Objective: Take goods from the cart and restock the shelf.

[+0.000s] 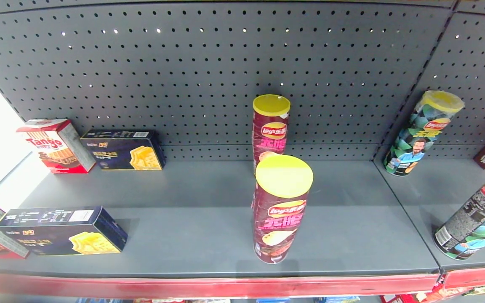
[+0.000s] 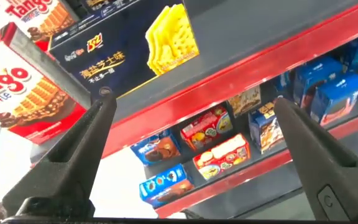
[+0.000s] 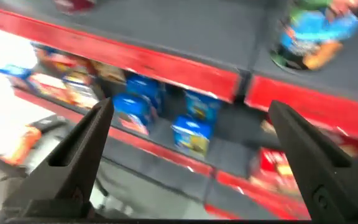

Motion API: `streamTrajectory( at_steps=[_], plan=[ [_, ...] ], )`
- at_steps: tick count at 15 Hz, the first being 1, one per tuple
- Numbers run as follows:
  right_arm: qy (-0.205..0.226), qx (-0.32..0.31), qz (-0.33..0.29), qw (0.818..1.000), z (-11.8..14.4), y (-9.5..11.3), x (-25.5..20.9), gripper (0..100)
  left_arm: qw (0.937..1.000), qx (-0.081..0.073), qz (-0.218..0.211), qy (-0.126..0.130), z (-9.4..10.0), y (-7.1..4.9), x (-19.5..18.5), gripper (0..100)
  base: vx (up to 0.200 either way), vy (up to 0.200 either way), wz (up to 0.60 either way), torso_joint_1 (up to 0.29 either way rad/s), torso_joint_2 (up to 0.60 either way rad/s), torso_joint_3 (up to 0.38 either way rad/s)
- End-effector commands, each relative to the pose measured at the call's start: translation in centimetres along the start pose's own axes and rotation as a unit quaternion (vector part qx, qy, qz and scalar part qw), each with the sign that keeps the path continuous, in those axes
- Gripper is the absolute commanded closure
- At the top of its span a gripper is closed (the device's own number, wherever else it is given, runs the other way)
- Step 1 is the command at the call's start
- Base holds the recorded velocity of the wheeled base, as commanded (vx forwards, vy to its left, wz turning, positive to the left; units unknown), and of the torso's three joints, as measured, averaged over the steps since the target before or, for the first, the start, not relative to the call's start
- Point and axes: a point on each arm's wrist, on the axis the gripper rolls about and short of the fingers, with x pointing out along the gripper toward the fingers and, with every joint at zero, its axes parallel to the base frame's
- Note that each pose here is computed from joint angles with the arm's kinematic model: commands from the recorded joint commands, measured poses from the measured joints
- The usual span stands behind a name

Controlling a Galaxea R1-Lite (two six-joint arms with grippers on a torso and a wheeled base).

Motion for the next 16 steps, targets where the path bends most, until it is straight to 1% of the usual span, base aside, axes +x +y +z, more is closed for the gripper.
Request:
streamTrajectory(
  at_steps=[1, 2, 4, 5, 6, 7, 8, 9, 10, 11, 12, 15, 16],
  plan=[
    [0.071, 0.01, -0.075, 0.995, 0.4, 0.3, 1.1, 0, 0.9995, -0.003, 0.009, 0.029, 0.2, -0.1, 0.4, 0, 0.0, 0.0, 0.0, 0.0, 0.0, 0.0],
    [0.091, 0.025, -0.136, 0.986, 0.5, 0.4, 1.5, 0, 0.9979, -0.003, 0.034, 0.056, 0.4, -0.3, 0.6, 0, 0.0, 0.0, 0.0, 0.0, 0.0, 0.0],
    [0.083, 0.041, -0.205, 0.974, 0.4, 0.6, 1.3, 0, 0.9946, -0.006, 0.076, 0.07, 0.4, -0.5, 0.6, 0, 0.0, 0.0, 0.0, 0.0, 0.0, 0.0],
    [0.065, 0.046, -0.224, 0.971, 0.4, 0.8, 1.0, 0, 0.9938, -0.009, 0.085, 0.071, 0.4, -0.5, 0.5, 0, 0.0, 0.0, 0.0, 0.0, 0.0, 0.0],
    [0.037, 0.051, -0.234, 0.97, 0.2, 1.0, 0.6, 0, 0.9925, -0.003, 0.097, 0.075, 0.4, -0.4, 0.5, 0, 0.0, 0.0, 0.0, 0.0, 0.0, 0.0],
    [-0.006, 0.049, -0.217, 0.975, 0.0, 1.4, 0.0, 0, 0.9874, 0.004, 0.132, 0.088, 0.3, -0.3, 0.5, 0, 0.0, 0.0, 0.0, 0.0, 0.0, 0.0],
    [-0.032, 0.045, -0.209, 0.976, -0.2, 1.5, -0.4, 0, 0.9867, 0.006, 0.135, 0.09, 0.3, -0.3, 0.5, 0, 0.0, 0.0, 0.0, 0.0, 0.0, 0.0],
    [-0.033, 0.047, -0.232, 0.971, -0.3, 1.4, -0.4, 0, 0.9868, 0.007, 0.135, 0.09, 0.3, -0.3, 0.5, 0, 0.0, 0.0, 0.0, 0.0, 0.0, 0.0],
    [-0.032, 0.051, -0.242, 0.968, -0.4, 1.3, -0.4, 0, 0.987, 0.006, 0.134, 0.089, 0.3, -0.3, 0.5, 0, 0.0, 0.0, 0.0, 0.0, 0.0, 0.0],
    [-0.046, 0.049, -0.232, 0.97, -0.4, 1.3, -0.2, 0, 0.9872, 0.007, 0.132, 0.089, 0.3, -0.3, 0.5, 0, 0.0, 0.0, 0.0, 0.0, 0.0, 0.0],
    [-0.061, 0.042, -0.224, 0.972, -1.3, 1.1, 0.5, 0, 0.9878, 0.006, 0.128, 0.088, 0.3, -0.3, 0.5, 0, 0.0, 0.0, 0.0, 0.0, 0.0, 0.0],
    [-0.065, 0.043, -0.203, 0.976, -1.2, 1.2, 0.5, 0, 0.9946, 0.006, 0.078, 0.069, 0.4, -0.5, 0.6, 0, 0.0, 0.0, 0.0, 0.0, 0.0, 0.0],
    [-0.063, 0.036, -0.204, 0.976, -1.2, 1.2, 0.5, 0, 0.9967, 0.001, 0.059, 0.056, 0.5, -0.5, 0.6, 0, 0.0, 0.0, 0.0, 0.0, 0.0, 0.0]
  ],
)
